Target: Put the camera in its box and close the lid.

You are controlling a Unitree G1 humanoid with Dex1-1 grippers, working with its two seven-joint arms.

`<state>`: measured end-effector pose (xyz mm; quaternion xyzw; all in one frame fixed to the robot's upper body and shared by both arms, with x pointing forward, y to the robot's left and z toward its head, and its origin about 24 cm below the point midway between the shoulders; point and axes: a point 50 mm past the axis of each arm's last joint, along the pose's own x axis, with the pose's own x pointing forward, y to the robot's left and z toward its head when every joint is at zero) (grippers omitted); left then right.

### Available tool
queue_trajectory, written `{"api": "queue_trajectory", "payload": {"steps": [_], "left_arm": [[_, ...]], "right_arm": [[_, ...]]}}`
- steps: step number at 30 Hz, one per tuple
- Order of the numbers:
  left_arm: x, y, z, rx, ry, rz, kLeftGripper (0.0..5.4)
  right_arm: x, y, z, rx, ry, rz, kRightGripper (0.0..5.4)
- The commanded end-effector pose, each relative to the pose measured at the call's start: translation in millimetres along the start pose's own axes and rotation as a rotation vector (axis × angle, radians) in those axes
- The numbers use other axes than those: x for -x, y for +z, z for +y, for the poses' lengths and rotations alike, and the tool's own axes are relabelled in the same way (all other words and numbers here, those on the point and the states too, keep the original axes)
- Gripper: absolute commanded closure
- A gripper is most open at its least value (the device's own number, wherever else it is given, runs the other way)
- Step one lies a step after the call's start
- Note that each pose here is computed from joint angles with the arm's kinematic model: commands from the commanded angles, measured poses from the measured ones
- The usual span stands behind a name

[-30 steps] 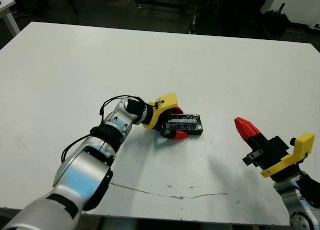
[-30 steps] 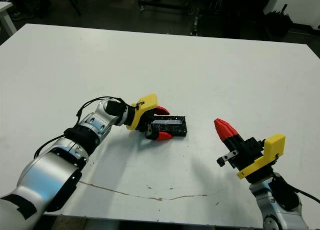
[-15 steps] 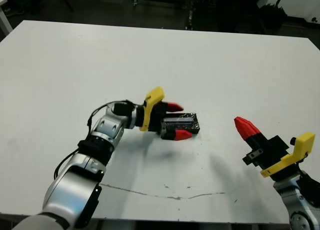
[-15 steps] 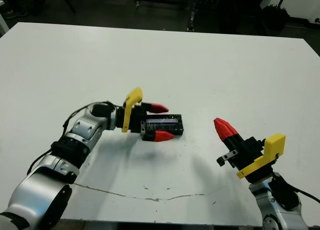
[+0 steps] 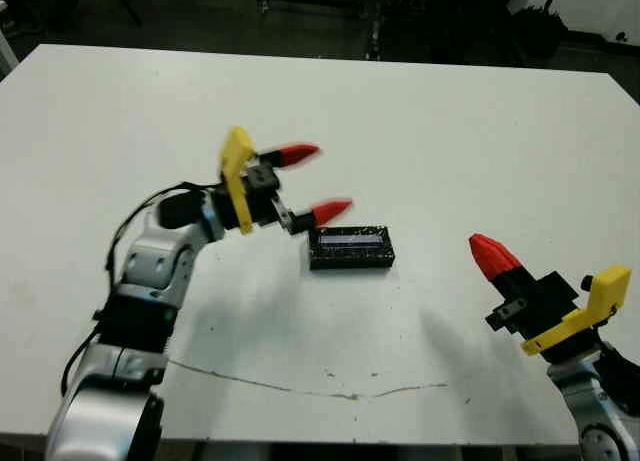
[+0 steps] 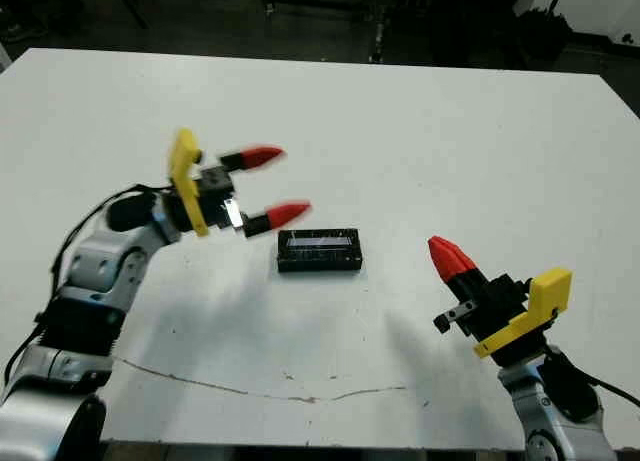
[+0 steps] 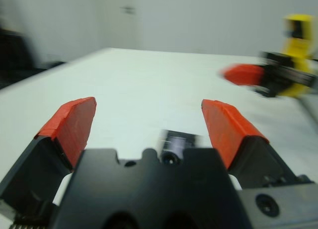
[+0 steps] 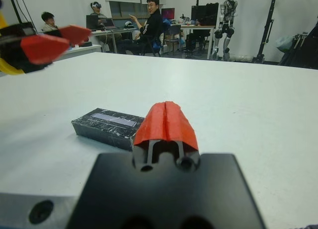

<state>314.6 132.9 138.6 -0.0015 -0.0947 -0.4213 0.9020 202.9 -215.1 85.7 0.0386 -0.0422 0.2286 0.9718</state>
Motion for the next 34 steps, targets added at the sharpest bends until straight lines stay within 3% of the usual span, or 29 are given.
{"api": "queue_trajectory", "payload": {"steps": [1,6,10,14,19,26,34], "left_arm": [[18.0,-5.5,-9.7,0.036,0.231,-0.1,0.17],[43.4,-15.1,-29.2,-0.036,0.462,-0.153,0.84],[59.0,-28.2,-46.1,0.006,0.618,-0.161,1.48],[70.0,-40.8,-58.7,0.045,0.748,-0.125,2.08],[70.5,-47.5,-59.2,0.016,0.778,-0.097,2.83],[68.7,-46.8,-56.9,-0.048,0.755,-0.032,3.85],[67.3,-44.2,-56.3,-0.053,0.76,-0.027,5.06]], "right_arm": [[1.3,0.3,-1.6,0.005,-0.046,-0.015,5.4],[-3.5,-1.8,3.3,-0.048,-0.21,-0.047,5.4],[-8.2,-2.4,9.1,-0.03,-0.328,-0.092,5.4],[-13.8,-2.6,14.2,0.052,-0.415,-0.114,5.4],[-16.9,-5.0,16.4,0.136,-0.489,-0.081,5.4],[-18.2,-5.7,18.8,0.148,-0.534,-0.09,5.4],[-19.7,-4.1,20.1,0.144,-0.553,-0.107,5.4]]}}
